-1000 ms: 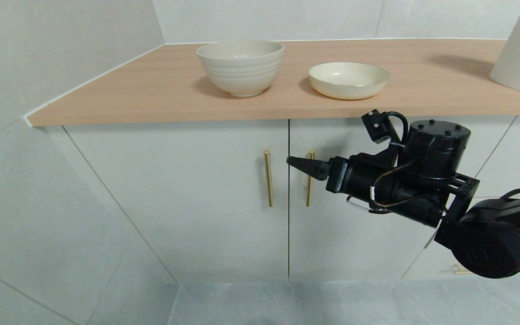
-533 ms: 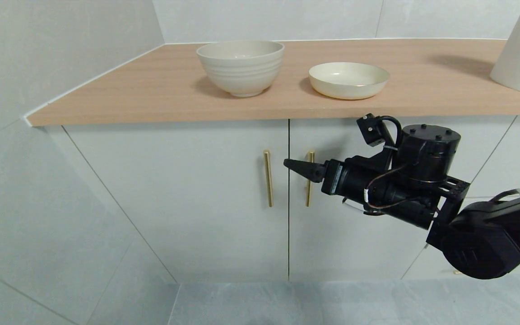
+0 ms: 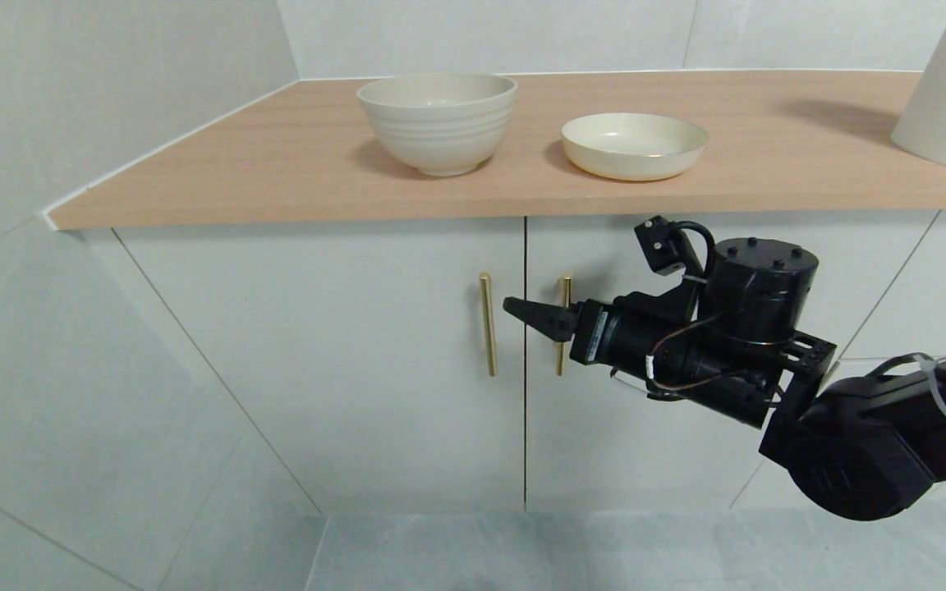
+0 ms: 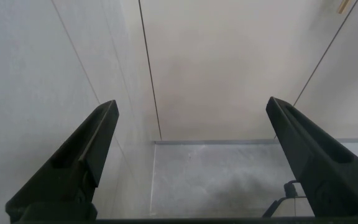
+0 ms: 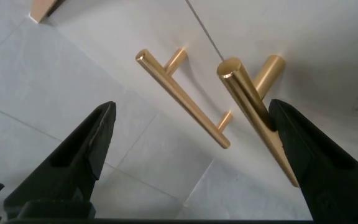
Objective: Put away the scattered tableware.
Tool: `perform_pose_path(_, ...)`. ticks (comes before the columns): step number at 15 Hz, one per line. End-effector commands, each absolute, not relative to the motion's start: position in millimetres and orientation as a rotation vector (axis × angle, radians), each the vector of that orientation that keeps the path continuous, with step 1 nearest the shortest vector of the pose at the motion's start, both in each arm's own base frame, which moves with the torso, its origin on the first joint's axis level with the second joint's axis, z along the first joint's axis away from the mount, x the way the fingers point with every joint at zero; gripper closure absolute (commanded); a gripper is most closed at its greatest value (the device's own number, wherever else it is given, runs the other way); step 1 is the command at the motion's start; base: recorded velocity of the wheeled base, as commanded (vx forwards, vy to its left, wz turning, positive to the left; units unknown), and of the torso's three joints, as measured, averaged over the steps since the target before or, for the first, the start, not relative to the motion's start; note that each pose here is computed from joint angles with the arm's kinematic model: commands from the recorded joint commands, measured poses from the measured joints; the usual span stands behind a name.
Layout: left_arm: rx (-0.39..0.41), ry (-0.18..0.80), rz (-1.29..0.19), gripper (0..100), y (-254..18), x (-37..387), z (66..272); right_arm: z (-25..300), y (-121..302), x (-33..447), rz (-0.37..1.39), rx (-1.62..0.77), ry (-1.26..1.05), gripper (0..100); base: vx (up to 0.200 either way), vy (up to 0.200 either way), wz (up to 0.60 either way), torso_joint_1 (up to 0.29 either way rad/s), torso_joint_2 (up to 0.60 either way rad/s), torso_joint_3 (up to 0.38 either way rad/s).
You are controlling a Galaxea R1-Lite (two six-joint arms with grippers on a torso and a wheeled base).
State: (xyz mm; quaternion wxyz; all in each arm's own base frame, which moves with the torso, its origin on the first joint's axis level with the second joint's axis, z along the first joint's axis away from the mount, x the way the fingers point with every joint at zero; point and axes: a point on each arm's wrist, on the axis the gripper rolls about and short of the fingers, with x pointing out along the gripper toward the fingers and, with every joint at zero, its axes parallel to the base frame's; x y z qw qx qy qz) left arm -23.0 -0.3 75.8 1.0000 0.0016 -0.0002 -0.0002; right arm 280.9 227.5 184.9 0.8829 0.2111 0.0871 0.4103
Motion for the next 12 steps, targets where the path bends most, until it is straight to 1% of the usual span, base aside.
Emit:
perform_pose_path(1, 0.003, 0.000, 0.000, 0, -0.3, -22.9, 75.7, 186.7, 228.8, 277.0, 0.867, 0.440, 0.181, 0, 0.000, 0.000, 0.00, 0.000, 0.00, 0.000)
perform_pose_path(6, 0.003, 0.000, 0.000, 0, -0.3, -22.9, 75.7, 195.0, 221.1, 266.6, 0.893, 0.442, 0.177, 0, 0.000, 0.000, 0.00, 0.000, 0.00, 0.000)
perform_pose_path(9, 0.003, 0.000, 0.000, 0, -0.3, -22.9, 75.7, 201.1, 211.1, 250.6, 0.996, 0.433, 0.197, 0, 0.000, 0.000, 0.00, 0.000, 0.00, 0.000)
perform_pose_path(12, 0.003, 0.000, 0.000, 0, -0.3, -22.9, 75.7, 202.3, 204.6, 242.0, 0.999, 0.410, 0.237, 0, 0.000, 0.000, 0.00, 0.000, 0.00, 0.000)
